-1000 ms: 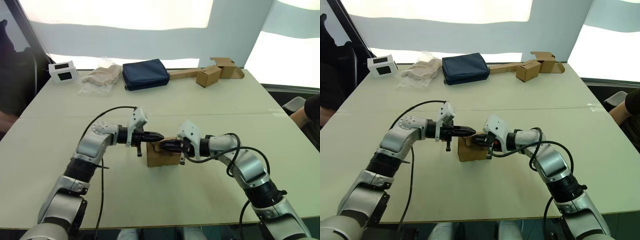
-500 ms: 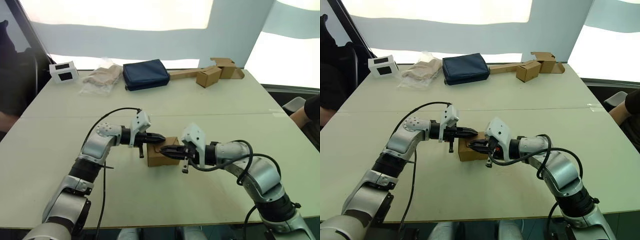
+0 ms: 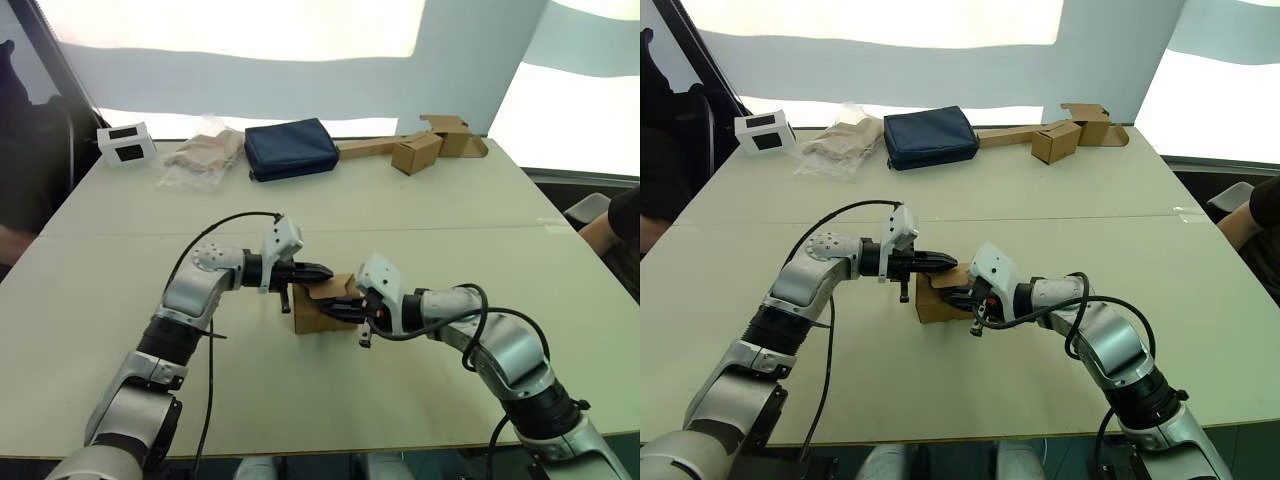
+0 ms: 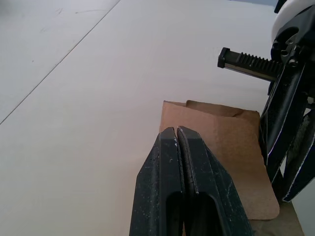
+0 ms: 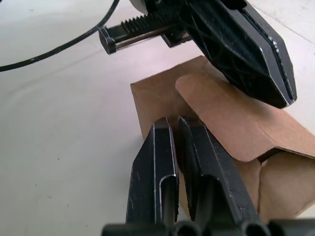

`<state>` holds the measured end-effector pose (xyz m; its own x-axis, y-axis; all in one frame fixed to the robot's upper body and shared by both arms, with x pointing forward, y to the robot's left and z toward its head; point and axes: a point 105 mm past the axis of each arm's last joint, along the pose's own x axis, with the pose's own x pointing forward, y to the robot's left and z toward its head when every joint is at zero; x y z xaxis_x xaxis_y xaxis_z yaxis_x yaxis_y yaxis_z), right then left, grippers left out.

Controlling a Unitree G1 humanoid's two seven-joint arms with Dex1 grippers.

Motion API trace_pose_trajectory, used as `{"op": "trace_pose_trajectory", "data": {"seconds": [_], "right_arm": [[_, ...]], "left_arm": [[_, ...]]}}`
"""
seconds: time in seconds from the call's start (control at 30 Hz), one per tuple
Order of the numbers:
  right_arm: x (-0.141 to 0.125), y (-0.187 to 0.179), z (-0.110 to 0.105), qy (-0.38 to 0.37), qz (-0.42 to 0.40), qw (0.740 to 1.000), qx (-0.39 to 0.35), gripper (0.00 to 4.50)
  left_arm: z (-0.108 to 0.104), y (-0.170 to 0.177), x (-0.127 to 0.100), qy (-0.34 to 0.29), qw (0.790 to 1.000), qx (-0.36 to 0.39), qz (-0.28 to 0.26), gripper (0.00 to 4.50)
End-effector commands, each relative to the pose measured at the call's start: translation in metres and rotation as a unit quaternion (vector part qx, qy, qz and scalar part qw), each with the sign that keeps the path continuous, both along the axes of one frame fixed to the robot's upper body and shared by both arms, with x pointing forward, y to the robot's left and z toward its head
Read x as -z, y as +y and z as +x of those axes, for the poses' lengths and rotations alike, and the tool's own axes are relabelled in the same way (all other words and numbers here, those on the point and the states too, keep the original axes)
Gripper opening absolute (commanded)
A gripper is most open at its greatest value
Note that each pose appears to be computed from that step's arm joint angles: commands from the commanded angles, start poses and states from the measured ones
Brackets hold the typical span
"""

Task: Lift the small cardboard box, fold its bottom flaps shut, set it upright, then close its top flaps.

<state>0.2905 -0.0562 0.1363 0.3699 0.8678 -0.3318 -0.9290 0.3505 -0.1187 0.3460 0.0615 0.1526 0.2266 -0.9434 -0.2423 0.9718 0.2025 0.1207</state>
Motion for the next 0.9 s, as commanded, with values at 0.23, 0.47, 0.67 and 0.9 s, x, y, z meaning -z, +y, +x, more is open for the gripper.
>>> {"op": "trace_pose_trajectory", "data": {"seconds": [0.23,0.47,0.67,0.9], "right_arm": [[-0.009,-0.001,0.011,-0.018,0.008,1.0,0.001,0.24],[-0.001,-0.003,0.019,-0.002,-0.003,1.0,0.011,0.24],[0.002,0.001,0.019,0.02,0.009,1.0,0.003,0.24],[-0.012,0.0,0.01,0.022,0.034,0.999,-0.019,0.24]], "left_arm": [[-0.006,-0.002,-0.018,-0.028,0.999,0.009,-0.018,0.01],[-0.007,-0.003,-0.018,-0.027,0.999,0.008,-0.019,0.01],[-0.005,0.0,-0.015,-0.024,1.0,0.001,-0.016,0.01],[-0.007,0.003,-0.002,-0.019,1.0,-0.002,0.004,0.01]]}}
